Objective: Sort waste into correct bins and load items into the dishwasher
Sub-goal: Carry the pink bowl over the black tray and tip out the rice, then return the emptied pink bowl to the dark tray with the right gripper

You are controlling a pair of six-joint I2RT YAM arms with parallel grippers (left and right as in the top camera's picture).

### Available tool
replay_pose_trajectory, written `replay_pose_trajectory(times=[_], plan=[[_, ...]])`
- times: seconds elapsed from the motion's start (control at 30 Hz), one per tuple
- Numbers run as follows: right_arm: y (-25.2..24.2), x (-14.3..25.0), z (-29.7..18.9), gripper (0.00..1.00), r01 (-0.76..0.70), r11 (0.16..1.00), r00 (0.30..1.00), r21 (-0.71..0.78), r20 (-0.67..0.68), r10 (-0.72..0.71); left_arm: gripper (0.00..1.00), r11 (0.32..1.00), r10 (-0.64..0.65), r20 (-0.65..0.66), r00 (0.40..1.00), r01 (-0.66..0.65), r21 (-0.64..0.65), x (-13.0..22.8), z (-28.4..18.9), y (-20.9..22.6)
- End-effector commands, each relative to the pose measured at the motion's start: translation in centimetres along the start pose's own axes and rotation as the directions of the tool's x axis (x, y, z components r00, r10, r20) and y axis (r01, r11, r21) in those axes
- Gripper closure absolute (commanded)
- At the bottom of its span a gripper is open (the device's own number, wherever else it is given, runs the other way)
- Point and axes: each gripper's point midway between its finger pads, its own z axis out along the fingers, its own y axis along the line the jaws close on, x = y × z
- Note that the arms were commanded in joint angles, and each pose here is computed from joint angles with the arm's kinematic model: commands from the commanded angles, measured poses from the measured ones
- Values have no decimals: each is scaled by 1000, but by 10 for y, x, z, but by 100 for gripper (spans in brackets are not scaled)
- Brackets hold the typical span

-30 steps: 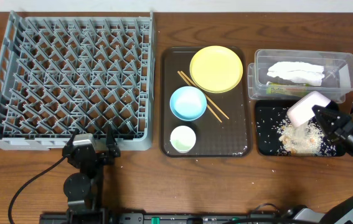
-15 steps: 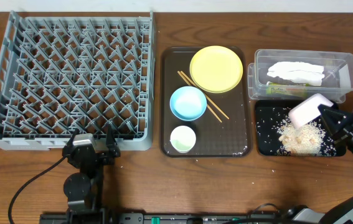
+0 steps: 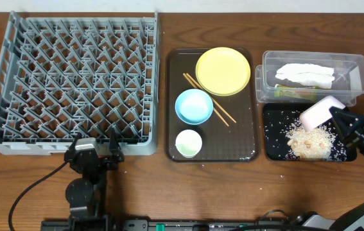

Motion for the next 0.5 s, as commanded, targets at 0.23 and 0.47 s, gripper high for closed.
replay_pose_trajectory(times=[0.23, 0.47], plan=[[0, 11, 18, 99, 112, 993, 992, 41, -61, -110, 11, 1000, 5, -53, 999, -6, -20, 17, 1, 4], [16, 38, 63, 99, 343, 922, 930, 179, -203, -307, 11, 1000, 5, -53, 999, -6, -20, 17, 1, 4]])
